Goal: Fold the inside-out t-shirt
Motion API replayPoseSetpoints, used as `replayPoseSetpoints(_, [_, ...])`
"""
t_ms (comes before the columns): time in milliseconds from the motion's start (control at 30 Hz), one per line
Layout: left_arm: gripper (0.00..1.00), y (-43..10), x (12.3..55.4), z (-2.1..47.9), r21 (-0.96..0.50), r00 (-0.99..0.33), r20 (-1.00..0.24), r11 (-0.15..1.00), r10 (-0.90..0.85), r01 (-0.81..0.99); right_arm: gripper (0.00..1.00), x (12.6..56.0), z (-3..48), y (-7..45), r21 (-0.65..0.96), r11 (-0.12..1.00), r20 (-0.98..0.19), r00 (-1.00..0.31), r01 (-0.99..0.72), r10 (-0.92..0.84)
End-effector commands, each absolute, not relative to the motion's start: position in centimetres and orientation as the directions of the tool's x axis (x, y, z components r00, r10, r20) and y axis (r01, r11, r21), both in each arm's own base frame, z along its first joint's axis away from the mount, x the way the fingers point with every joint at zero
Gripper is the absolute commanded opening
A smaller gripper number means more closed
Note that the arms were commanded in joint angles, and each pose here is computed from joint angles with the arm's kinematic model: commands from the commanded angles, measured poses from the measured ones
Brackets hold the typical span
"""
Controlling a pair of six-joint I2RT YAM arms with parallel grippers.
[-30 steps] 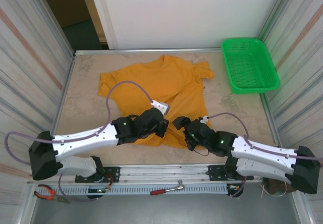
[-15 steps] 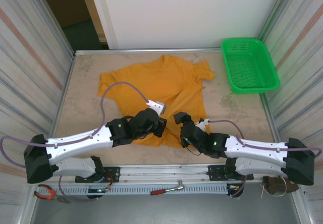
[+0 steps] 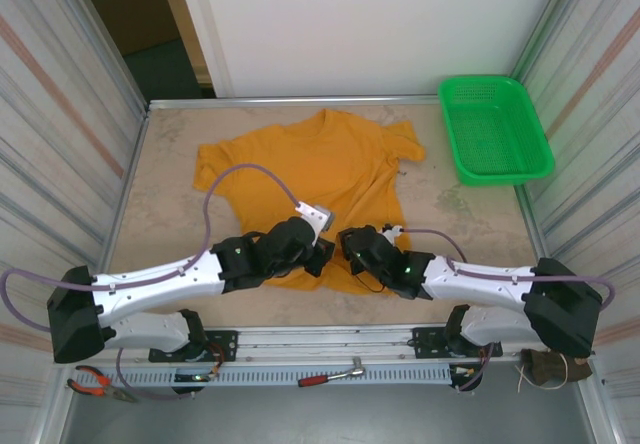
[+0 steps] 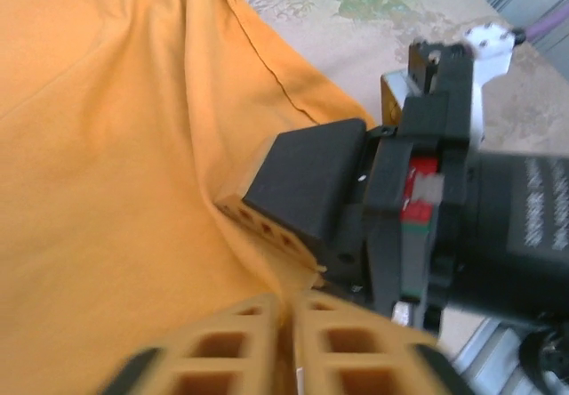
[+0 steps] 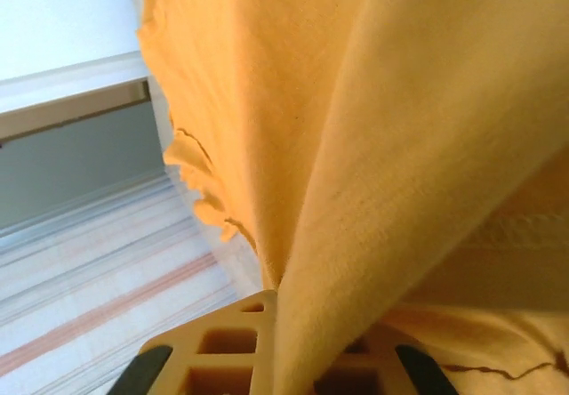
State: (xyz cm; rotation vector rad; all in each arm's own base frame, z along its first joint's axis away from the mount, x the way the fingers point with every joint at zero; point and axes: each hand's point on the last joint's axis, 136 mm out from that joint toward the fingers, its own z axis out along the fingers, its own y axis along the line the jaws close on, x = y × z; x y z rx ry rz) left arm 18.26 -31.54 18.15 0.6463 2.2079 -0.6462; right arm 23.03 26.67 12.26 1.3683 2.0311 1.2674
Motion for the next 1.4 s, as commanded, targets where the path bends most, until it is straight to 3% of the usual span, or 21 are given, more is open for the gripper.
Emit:
replayPoseSetpoints(0, [0.44,-29.8,18.3,17.1,-0.12,-0.527,-0.781,0.746,0.337,0.655,0.0,23.3,13.9,26.7,0.858,0.125,0.156,-0.485,0.498,0.86])
replayPoseSetpoints(133, [0.69,-29.2,17.7,15.3,-0.007,-0.456,-0.78,0.723,0.429,0.691,0.0,23.2,14.3,26.3,0.859,0.144,0.14,-0.496,0.491,0.857])
replayPoseSetpoints(300, [0.82,-30.6,16.3,13.6,0.098,-0.384,-0.765,0.683,0.517,0.724,0.0,23.3,14.3,26.3,0.857,0.148,0.144,-0.506,0.493,0.851])
replayPoseSetpoints(467, [0.85,-32.1,16.6,11.8,0.177,-0.349,-0.756,0.686,0.554,0.706,0.0,23.3,14.3,26.7,0.856,0.151,0.15,-0.517,0.495,0.843])
replayPoseSetpoints(633, [0.84,-31.0,19.6,11.0,0.326,-0.355,-0.746,0.774,0.564,0.543,0.0,23.2,14.8,26.8,0.861,0.149,0.152,-0.526,0.486,0.836])
replayPoseSetpoints(700, [0.8,-30.4,20.7,11.5,0.381,-0.356,-0.741,0.793,0.57,0.475,0.0,23.1,14.9,26.6,0.861,0.151,0.15,-0.527,0.485,0.837])
replayPoseSetpoints(767, [0.65,-30.8,21.4,12.2,0.388,-0.344,-0.75,0.796,0.565,0.464,0.0,22.9,15.0,26.4,0.862,0.153,0.148,-0.529,0.483,0.836])
replayPoseSetpoints(800, [0.51,-31.1,21.6,12.4,0.378,-0.339,-0.756,0.796,0.56,0.473,0.0,22.9,15.1,26.3,0.863,0.151,0.149,-0.528,0.482,0.836])
replayPoseSetpoints(867, [0.1,-31.6,22.1,13.3,0.339,-0.339,-0.774,0.801,0.536,0.493,0.0,22.7,15.3,26.1,0.865,0.147,0.152,-0.529,0.48,0.835])
replayPoseSetpoints(900, [0.0,-31.6,22.4,13.7,0.324,-0.345,-0.778,0.806,0.525,0.496,0.0,22.6,15.4,25.9,0.865,0.147,0.151,-0.529,0.479,0.835])
replayPoseSetpoints(1000, [0.0,-31.3,22.8,16.1,0.288,-0.337,-0.801,0.812,0.495,0.508,0.12,22.3,15.7,24.9,0.875,0.141,0.143,-0.524,0.464,0.84])
replayPoseSetpoints(1100, [0.0,-30.9,22.8,18.6,0.218,-0.349,-0.821,0.812,0.452,0.541,0.51,21.7,16.7,23.3,0.89,0.145,0.119,-0.525,0.433,0.843])
replayPoseSetpoints(1167, [0.0,-30.4,22.9,20.1,0.149,-0.388,-0.822,0.815,0.417,0.56,0.62,21.0,17.4,22.1,0.9,0.17,0.082,-0.538,0.402,0.839])
replayPoseSetpoints(1267, [0.0,-30.1,23.2,21.7,0.043,-0.452,-0.81,0.808,0.373,0.588,0.59,19.6,17.7,20.8,0.908,0.194,0.058,-0.57,0.371,0.82])
replayPoseSetpoints(1367, [0.0,-30.2,23.3,22.9,0.008,-0.471,-0.801,0.793,0.37,0.609,0.47,18.2,18.1,20.9,0.928,0.19,0.048,-0.607,0.321,0.794])
